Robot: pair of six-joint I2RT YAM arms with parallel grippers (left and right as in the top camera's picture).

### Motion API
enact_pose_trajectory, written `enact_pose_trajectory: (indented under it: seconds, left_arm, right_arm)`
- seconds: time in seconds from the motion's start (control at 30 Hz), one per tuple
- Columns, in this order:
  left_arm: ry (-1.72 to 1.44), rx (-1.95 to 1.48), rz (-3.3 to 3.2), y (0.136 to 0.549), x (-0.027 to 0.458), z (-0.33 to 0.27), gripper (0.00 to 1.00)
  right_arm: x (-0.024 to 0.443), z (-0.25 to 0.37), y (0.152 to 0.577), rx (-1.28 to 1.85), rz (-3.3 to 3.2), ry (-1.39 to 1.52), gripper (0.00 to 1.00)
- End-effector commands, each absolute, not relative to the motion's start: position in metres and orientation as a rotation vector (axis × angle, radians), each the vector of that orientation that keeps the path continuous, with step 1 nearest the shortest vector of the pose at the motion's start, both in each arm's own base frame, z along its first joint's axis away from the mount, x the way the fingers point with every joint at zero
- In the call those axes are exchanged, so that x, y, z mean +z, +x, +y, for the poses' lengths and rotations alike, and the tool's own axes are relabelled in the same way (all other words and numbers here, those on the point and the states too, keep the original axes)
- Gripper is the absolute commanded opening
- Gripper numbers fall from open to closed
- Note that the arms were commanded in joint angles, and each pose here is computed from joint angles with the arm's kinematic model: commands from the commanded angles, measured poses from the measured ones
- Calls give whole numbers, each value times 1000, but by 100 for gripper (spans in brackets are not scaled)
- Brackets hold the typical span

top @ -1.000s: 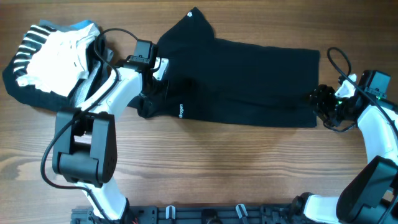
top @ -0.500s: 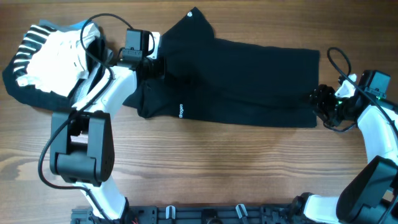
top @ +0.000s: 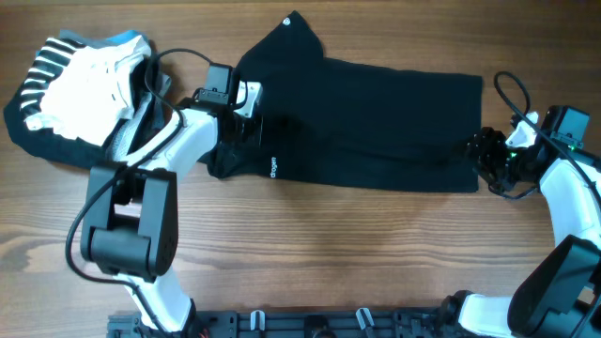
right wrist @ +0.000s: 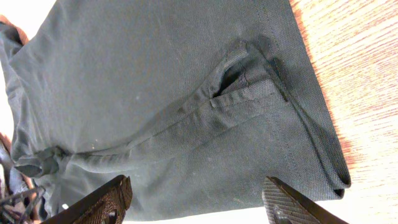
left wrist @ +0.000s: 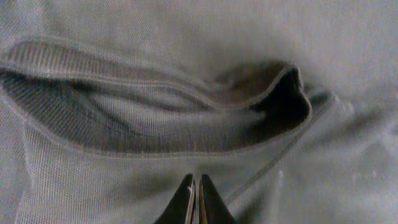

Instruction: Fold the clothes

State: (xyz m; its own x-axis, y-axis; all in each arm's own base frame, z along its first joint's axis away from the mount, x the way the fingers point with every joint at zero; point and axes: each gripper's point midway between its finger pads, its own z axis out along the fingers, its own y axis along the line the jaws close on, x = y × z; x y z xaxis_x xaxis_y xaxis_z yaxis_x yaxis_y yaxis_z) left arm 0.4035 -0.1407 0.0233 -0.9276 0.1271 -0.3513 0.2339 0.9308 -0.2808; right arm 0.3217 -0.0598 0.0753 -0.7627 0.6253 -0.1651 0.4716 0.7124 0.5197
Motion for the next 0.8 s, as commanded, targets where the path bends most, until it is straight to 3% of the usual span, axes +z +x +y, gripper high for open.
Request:
enact_pose_trajectory:
  seconds: [0.0,0.17,0.27,0.4,0.43,0.5,0.6,0.77]
  left_arm:
    - [230,-492,2724,417,4,-147,4]
    - [237,-510,2563,455,1,-159,4]
    - [95,-585,2438,490,41,-163,6]
    - [112,-594,2401,496,87,-161,9]
    - [129,-579,2417,491,97,-157,11]
    - [103,-530,2503,463,116,-137,28]
    - [-13,-349,2685,418,116,-95,38]
    - [-246,-243,2953,362,74,-45,49]
  right_arm:
    - [80,-62,325,633,2584,823,72]
    - [80,-62,325,633,2584,823,72]
    - [80,-61,324,634,2586,825,72]
    - [80,-61,324,633,2586,824,72]
    - [80,-61,324,633,2587,824,72]
    - [80,-61,324,632,2588,821,73]
    - [78,-65,323,595,2595,830,75]
    - [74,-71,318,540,2618,852,77]
